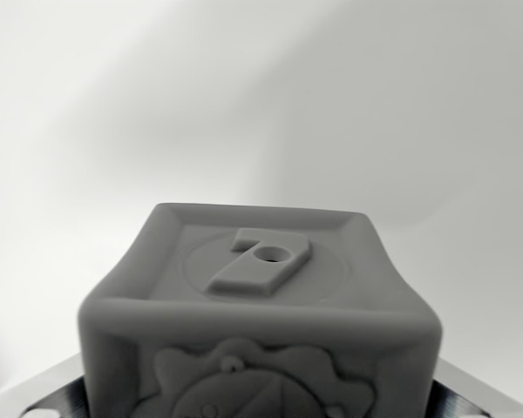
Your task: Destack cube
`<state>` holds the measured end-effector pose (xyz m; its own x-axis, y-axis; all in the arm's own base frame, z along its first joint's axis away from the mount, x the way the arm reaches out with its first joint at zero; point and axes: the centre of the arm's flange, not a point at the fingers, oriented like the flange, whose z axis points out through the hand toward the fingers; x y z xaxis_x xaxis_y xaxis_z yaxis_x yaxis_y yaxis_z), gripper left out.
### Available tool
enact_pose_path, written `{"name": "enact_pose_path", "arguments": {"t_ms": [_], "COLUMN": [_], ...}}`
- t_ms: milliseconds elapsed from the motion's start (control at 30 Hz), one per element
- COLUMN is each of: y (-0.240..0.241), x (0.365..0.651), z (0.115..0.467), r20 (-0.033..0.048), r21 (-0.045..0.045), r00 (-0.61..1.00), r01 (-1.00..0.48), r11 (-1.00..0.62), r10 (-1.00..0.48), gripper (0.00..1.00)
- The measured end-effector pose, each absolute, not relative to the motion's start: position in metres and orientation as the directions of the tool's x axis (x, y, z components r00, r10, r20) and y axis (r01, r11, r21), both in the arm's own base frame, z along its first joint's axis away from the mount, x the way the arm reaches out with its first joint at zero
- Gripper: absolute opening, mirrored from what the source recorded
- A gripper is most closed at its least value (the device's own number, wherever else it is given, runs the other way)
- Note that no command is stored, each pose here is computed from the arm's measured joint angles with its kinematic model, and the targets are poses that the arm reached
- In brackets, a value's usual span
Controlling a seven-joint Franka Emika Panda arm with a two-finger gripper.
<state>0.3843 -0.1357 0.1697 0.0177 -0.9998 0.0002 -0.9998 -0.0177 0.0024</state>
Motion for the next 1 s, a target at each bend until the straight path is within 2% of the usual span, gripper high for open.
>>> {"name": "enact_pose_path", "arguments": {"t_ms": [200, 467, 900, 933, 1000], "y": [-0.134, -0.135, -0.135, -0.134, -0.134], "x": [0.384, 0.384, 0.384, 0.384, 0.384], "z": [0.148, 0.130, 0.115, 0.115, 0.115], "r20": [-0.0007, -0.0001, -0.0004, -0.0004, -0.0002], "r21": [0.0096, 0.0058, 0.0056, 0.0056, 0.0049], "r00": [0.021, 0.021, 0.020, 0.021, 0.021], "r01": [-1.000, -1.000, -1.000, -1.000, -1.000], "r11": [-0.021, -0.021, -0.020, -0.021, -0.021], "r10": [-1.000, -1.000, -1.000, -1.000, -1.000], "gripper": [0.00, 0.00, 0.00, 1.00, 1.00]}}
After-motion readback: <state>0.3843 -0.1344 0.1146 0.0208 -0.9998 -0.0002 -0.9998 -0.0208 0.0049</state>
